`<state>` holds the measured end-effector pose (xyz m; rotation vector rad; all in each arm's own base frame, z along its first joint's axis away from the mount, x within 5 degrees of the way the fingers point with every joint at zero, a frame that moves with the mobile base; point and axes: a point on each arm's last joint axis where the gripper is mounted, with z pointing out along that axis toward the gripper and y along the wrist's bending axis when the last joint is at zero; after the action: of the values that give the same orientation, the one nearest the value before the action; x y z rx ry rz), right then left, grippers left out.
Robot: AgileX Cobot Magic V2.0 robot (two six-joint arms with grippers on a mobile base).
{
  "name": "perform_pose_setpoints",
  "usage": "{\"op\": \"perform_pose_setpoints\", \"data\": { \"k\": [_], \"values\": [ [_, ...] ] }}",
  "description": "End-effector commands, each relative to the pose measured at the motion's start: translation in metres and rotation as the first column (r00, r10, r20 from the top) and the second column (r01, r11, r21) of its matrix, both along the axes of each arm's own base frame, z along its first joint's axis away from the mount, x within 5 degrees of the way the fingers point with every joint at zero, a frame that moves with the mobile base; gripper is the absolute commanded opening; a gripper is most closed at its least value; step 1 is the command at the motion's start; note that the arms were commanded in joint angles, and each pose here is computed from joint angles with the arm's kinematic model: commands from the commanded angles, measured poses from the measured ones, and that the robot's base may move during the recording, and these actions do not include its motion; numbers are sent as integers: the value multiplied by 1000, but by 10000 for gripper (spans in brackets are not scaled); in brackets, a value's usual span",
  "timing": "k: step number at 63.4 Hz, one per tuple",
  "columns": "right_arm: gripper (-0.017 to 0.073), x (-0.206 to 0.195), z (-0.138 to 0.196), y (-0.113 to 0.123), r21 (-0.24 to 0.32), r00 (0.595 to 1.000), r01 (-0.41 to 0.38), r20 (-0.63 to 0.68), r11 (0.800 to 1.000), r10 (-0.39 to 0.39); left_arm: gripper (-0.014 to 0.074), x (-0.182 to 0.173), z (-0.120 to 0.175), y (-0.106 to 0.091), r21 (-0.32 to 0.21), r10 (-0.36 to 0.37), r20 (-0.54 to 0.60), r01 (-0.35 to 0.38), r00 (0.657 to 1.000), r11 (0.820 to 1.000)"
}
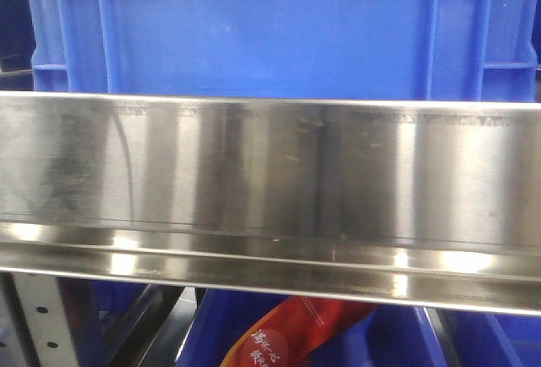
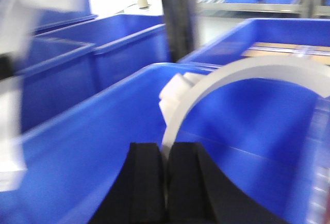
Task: Grab PVC pipe and place in blue bin
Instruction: 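Open both grippers to drop the white pipe pieces into the bin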
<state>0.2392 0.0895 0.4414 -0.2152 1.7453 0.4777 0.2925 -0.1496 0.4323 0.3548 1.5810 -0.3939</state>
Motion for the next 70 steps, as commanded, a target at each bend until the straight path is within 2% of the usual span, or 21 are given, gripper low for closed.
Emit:
{"op": "perform_pose_setpoints", "data": {
  "k": [1,13,19,39,43,53,58,64,70],
  "values": [
    [-169,4,7,5,8,998,-1,59,1000,1,-111,2,7,-6,-5,-14,16,14,1000,1000],
    [-169,14,-3,9,-10,1000,-4,20,1000,5,-111,9,-2,-10,32,-17,-52,19,998,999],
    [-169,16,-5,9,-52,999,5,39,999,-3,-111,12,-5,-11,61,-15,-52,18,999,998],
    [-169,28,-15,12,-87,1000,7,14,996,-6,-104,14,-6,-11,63,-12,-53,15,999,998],
    [-169,32,-20,13,-92,1000,5,-2,996,-5,-64,14,-6,-11,66,-12,-52,15,999,998],
    [-169,37,-26,15,-100,1000,1,-24,995,-4,104,14,-6,-11,68,-12,-50,15,999,998],
    [-168,38,-25,15,-102,1000,7,-10,995,-8,144,14,-6,-11,68,-12,-50,15,999,998],
    [-101,38,-25,15,-110,1000,8,-7,994,-9,156,14,-7,-11,70,-12,-54,15,998,997],
    [45,38,-25,15,-110,1000,10,-3,994,-10,156,14,-7,-11,70,-12,-54,15,998,997]
  ]
}}
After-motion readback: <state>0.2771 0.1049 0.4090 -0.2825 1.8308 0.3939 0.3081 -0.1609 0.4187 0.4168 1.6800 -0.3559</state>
